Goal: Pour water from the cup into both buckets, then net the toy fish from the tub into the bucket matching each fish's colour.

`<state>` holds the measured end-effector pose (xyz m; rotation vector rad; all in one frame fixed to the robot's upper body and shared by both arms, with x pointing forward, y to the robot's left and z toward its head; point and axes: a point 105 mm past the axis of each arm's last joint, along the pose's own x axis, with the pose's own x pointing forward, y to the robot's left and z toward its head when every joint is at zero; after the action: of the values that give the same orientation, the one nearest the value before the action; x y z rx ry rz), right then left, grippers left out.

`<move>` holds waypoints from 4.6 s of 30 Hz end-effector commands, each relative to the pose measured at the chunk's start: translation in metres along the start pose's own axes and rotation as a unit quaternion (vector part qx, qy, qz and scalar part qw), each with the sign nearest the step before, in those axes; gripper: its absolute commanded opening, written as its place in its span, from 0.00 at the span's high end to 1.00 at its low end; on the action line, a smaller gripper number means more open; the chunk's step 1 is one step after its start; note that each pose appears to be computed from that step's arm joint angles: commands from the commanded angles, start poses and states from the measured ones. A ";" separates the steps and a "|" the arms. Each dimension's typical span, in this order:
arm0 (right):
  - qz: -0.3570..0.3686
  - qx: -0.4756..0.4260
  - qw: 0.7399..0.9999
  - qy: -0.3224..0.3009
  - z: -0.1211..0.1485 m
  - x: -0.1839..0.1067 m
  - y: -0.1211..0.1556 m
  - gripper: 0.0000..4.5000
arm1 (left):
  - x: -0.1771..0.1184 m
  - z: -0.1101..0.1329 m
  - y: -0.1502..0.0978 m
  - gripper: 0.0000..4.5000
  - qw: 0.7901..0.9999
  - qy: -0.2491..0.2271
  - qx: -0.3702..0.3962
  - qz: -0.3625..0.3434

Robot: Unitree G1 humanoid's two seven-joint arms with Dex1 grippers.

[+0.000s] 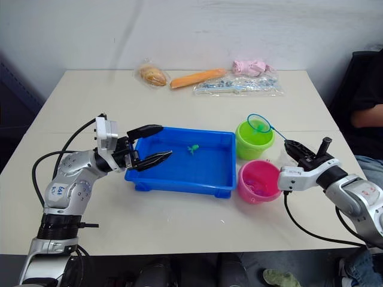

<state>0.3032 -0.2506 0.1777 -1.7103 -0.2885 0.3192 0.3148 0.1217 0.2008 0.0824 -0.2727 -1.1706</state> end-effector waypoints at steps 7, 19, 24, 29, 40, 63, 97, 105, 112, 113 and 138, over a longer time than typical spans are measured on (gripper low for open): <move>-0.025 0.015 0.999 -0.024 0.013 -0.001 -0.010 1.00 | 0.003 0.011 0.000 0.01 1.000 -0.009 0.024 -0.006; -0.032 -0.007 0.999 -0.008 0.004 -0.004 -0.014 1.00 | 0.002 0.010 -0.001 0.01 1.000 -0.010 0.021 0.000; -0.081 0.045 0.996 0.012 -0.005 -0.004 -0.034 1.00 | 0.001 0.010 -0.002 0.01 1.000 -0.010 0.021 0.002; -0.071 0.301 0.946 -0.096 0.031 0.001 -0.051 1.00 | -0.010 0.010 0.002 0.01 1.000 -0.002 0.023 0.006; 0.290 0.655 0.676 -0.173 0.134 0.006 -0.033 1.00 | -0.056 0.012 0.021 0.01 0.997 0.032 0.041 0.050; 0.295 0.729 0.616 0.037 0.110 0.066 0.004 1.00 | -0.058 0.004 0.012 0.01 0.997 0.045 0.042 0.038; 0.185 0.709 0.668 -0.130 0.110 0.008 -0.039 1.00 | -0.047 0.003 0.009 0.01 0.999 0.033 0.028 -0.004; 0.140 0.692 0.695 -0.135 0.082 -0.024 -0.061 1.00 | -0.021 0.017 0.005 0.01 0.999 0.009 0.020 -0.049; 0.068 0.687 0.719 -0.075 0.034 -0.040 -0.068 1.00 | -0.005 0.023 0.006 0.01 0.998 -0.003 0.015 -0.061; 0.060 0.688 0.720 -0.068 0.029 -0.040 -0.068 1.00 | -0.004 0.023 0.007 0.01 0.998 -0.003 0.014 -0.061; 0.010 0.390 0.920 0.019 -0.017 -0.016 -0.038 1.00 | 0.003 0.022 0.002 0.01 0.999 -0.010 0.027 -0.044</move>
<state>0.2945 -0.2668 0.2052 -0.8304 -0.0241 0.3751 0.3160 0.1231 0.2161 0.1039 -0.2818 -1.2490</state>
